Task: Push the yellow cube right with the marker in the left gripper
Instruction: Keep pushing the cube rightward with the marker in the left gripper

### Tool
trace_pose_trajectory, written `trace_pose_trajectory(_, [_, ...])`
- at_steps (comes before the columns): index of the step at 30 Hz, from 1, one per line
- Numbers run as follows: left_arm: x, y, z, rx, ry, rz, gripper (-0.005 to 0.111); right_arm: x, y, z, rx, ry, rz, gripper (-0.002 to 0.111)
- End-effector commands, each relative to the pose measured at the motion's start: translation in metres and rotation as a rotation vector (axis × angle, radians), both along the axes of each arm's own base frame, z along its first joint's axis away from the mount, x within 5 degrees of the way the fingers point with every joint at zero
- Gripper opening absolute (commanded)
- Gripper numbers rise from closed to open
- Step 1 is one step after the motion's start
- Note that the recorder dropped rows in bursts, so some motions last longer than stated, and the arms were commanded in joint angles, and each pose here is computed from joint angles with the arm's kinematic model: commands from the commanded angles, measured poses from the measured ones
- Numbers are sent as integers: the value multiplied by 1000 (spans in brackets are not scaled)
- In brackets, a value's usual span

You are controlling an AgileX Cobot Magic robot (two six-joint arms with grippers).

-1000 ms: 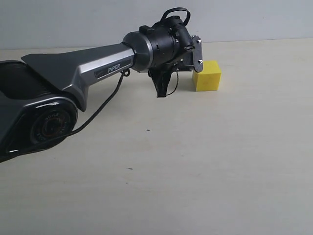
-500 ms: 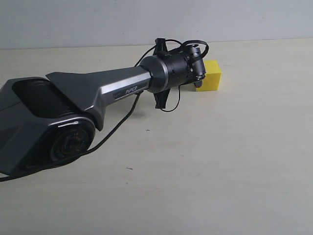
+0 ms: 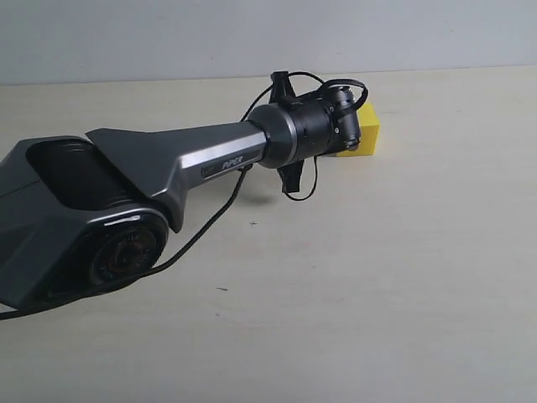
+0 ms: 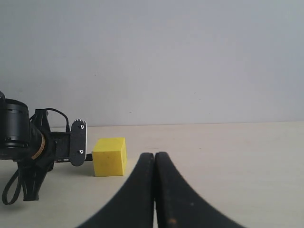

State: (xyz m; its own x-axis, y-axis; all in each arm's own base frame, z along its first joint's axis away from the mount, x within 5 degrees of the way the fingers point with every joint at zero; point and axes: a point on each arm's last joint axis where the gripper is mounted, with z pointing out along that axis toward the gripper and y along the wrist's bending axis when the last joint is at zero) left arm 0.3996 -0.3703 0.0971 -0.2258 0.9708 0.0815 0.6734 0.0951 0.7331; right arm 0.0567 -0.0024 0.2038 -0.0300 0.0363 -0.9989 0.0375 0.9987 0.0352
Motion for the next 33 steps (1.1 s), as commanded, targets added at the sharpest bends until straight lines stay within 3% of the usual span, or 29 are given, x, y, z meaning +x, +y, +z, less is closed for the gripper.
trace_pose_trajectory(1, [-6, -7, 2, 4, -38, -28, 0, 0, 0, 0, -3, -12, -5, 0])
trace_pose_trajectory(7, [-13, -18, 4, -12, -71, -54, 0, 0, 0, 0, -3, -12, -5, 0])
trace_pose_trajectory(18, [-11, -11, 6, -22, -83, 18, 0, 0, 0, 0, -3, -12, -5, 0])
trace_pose_trajectory(33, [-15, -29, 9, -104, -142, -67, 0, 0, 0, 0, -3, -12, -5, 0])
